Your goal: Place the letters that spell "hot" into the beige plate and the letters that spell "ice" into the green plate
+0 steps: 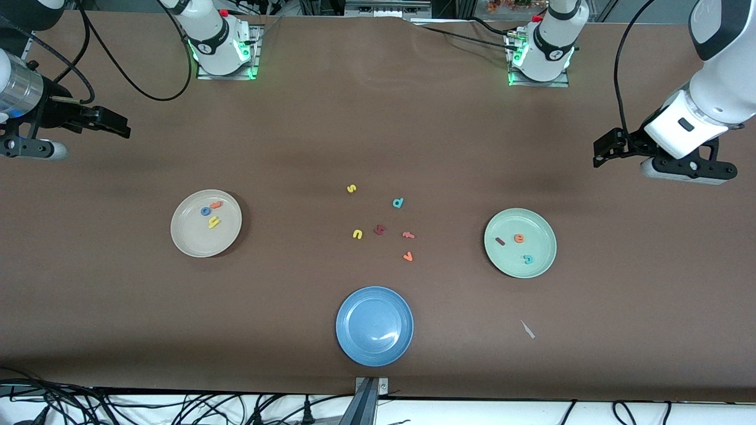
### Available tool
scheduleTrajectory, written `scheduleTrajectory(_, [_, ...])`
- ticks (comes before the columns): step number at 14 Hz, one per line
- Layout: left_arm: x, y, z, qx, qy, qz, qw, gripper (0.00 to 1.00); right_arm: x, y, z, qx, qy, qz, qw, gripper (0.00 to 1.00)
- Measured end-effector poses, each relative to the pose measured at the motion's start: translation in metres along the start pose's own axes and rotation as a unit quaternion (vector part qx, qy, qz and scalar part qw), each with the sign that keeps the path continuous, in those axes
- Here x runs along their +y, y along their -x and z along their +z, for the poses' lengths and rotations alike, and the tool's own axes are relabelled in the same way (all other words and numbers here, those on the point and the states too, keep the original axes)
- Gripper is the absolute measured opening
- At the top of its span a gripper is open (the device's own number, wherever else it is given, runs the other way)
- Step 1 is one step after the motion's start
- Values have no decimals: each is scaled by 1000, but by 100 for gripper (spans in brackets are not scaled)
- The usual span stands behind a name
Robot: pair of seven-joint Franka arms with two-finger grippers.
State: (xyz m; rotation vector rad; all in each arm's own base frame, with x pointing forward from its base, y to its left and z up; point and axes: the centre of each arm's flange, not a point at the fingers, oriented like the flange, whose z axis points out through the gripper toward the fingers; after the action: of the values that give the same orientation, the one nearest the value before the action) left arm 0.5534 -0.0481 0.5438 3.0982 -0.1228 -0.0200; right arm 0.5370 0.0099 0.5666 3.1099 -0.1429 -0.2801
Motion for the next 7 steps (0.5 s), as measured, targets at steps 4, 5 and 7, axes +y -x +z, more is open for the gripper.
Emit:
scheduleTrajectory(4, [-3,1,1,-4,0,-3,1000,100,0,0,0,0,0,0,1000,100])
scheduleTrajectory(5, [-2,1,1,-4,0,-2,1000,100,0,0,0,0,0,0,1000,100])
scheduleTrajectory(7, [1,1,1,-5,-1,1,1000,100,0,0,0,0,0,0,1000,100])
